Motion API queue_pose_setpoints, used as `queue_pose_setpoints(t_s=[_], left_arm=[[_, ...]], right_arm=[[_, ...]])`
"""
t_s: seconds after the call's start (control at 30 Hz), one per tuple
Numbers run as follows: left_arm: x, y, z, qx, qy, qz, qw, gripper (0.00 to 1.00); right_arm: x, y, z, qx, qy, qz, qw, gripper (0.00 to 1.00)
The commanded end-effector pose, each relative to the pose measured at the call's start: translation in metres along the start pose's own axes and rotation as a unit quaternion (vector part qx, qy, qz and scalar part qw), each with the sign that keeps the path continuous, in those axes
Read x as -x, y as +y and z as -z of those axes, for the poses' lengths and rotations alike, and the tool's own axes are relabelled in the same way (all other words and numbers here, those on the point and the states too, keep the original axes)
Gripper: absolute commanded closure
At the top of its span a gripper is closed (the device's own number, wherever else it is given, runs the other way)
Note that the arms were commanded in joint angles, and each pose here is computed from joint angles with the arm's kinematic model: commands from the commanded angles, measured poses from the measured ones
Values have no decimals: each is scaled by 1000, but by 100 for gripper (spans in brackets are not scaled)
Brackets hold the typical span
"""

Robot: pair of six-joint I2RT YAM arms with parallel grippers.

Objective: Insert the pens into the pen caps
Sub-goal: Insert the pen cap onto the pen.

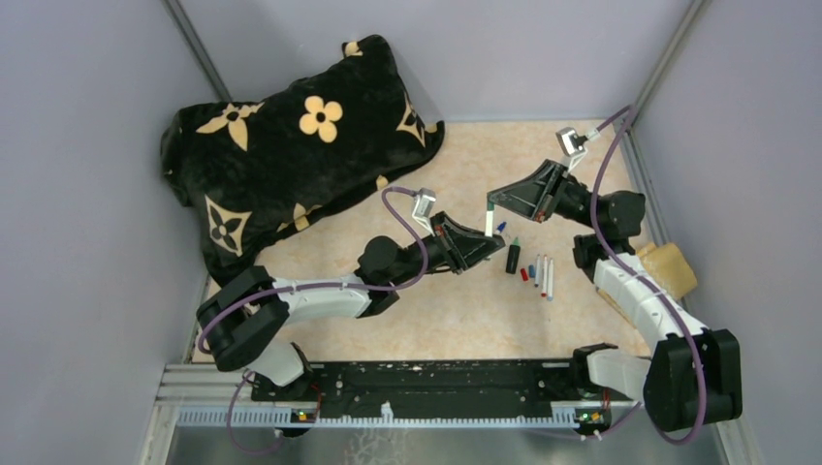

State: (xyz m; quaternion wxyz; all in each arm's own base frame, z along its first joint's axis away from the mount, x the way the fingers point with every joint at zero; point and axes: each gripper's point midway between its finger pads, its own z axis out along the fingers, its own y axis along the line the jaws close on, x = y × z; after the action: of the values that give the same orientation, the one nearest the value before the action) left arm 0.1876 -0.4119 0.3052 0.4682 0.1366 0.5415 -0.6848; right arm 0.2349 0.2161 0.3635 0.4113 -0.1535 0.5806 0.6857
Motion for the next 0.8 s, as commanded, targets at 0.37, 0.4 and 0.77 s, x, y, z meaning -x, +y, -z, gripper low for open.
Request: queue_pose_setpoints(t_s=[0.37, 0.4, 0.77], left_arm=[[19, 23, -9, 51, -26, -125, 991, 100], [18, 25, -9, 55, -24, -130, 990, 100], [15, 40, -9, 84, -21, -132, 987, 100]], right_arm=[[-12, 2, 2, 2, 62, 95, 993, 85], [-11, 2, 3, -1, 63, 96, 993, 85], [-7, -18, 3, -53, 92, 120, 987, 78]])
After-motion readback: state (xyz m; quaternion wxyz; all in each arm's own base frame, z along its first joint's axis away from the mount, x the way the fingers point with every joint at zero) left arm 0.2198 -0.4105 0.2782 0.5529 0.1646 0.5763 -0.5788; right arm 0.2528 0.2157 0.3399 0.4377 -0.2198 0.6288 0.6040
